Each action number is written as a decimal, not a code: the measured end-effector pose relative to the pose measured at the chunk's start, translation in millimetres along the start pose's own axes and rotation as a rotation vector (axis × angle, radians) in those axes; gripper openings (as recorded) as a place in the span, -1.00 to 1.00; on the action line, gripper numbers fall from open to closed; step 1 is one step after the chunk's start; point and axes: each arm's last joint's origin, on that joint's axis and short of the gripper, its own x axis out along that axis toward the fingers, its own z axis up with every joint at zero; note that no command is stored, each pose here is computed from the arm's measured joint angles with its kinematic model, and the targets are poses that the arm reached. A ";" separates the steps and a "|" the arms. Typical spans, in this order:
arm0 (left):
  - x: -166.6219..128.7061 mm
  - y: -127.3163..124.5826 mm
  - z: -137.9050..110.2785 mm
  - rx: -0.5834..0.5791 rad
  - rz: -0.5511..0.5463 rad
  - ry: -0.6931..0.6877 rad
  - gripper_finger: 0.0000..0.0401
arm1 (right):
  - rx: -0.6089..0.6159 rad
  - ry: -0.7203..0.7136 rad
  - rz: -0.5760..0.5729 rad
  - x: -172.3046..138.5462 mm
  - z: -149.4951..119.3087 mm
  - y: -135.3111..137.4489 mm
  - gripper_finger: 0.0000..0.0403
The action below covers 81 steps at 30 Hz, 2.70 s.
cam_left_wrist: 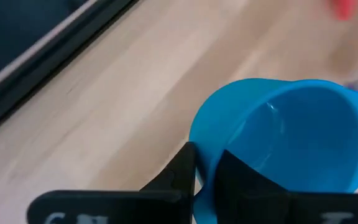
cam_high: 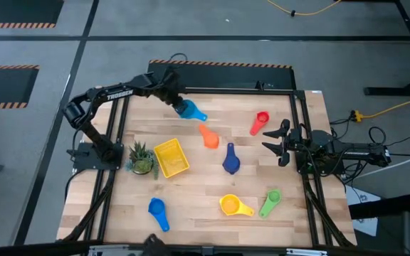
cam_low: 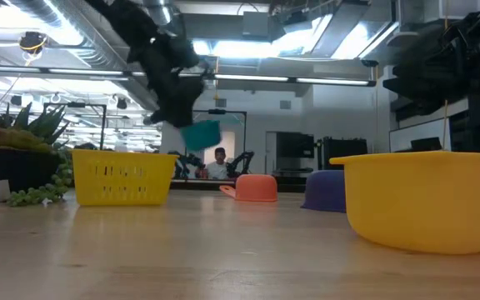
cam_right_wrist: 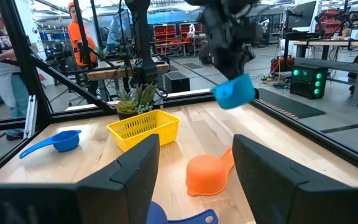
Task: Nest measuring cups in basket
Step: Move the light blue measuring cup to the center of the table, then stack the yellow measuring cup on top of the light blue measuring cup
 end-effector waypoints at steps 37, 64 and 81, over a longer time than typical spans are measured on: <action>49.6 -248.0 -106.6 0.642 -0.279 0.187 -0.83 | 0.002 0.010 -0.001 0.5 -0.8 0.0 0.04; 82.9 -235.7 -108.5 0.627 -0.149 0.210 -0.60 | 0.002 0.016 -0.001 0.9 -1.4 0.0 0.04; 79.6 -239.7 -101.4 0.621 -0.145 0.124 -0.44 | 0.002 0.015 -0.001 0.9 -1.2 0.0 0.04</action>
